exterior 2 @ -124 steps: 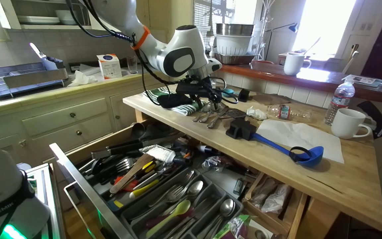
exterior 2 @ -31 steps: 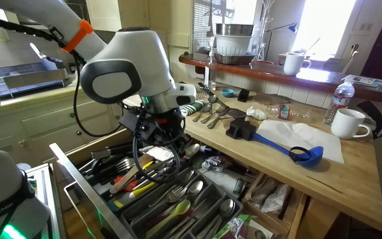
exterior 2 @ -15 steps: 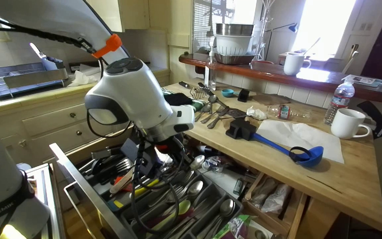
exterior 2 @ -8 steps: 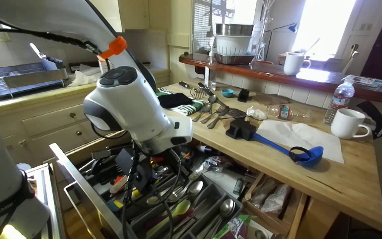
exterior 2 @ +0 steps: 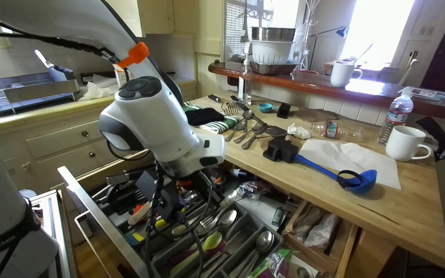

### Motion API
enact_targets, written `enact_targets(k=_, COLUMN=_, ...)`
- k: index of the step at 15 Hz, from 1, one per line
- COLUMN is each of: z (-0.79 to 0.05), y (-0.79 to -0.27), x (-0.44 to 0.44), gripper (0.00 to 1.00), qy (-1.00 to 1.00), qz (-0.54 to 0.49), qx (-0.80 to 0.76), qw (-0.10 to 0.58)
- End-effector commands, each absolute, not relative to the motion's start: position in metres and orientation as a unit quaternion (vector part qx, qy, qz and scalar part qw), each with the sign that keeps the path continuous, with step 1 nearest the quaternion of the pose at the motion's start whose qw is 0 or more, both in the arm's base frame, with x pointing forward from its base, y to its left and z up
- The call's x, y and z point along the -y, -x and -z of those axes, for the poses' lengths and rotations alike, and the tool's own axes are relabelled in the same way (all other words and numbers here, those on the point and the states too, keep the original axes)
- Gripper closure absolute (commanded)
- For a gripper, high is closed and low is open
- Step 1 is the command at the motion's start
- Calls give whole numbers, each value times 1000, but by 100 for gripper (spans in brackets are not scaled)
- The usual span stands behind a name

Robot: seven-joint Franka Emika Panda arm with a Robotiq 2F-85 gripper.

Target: Put the spoon in the drawer

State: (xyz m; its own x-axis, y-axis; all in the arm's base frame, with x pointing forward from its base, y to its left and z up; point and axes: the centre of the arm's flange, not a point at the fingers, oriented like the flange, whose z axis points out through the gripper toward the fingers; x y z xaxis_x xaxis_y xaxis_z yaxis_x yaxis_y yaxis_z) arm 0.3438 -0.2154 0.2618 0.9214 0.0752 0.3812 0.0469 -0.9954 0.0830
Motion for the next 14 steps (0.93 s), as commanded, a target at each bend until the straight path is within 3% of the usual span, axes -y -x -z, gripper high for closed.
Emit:
enact_targets(k=1, z=-227, y=-355, x=214, gripper=98, qy=-978, qz=-200, qx=-30, qw=46)
enact_targets(k=14, z=-188, y=-355, x=222, gripper=98, qy=-977, qz=-207, qx=-33, qw=45)
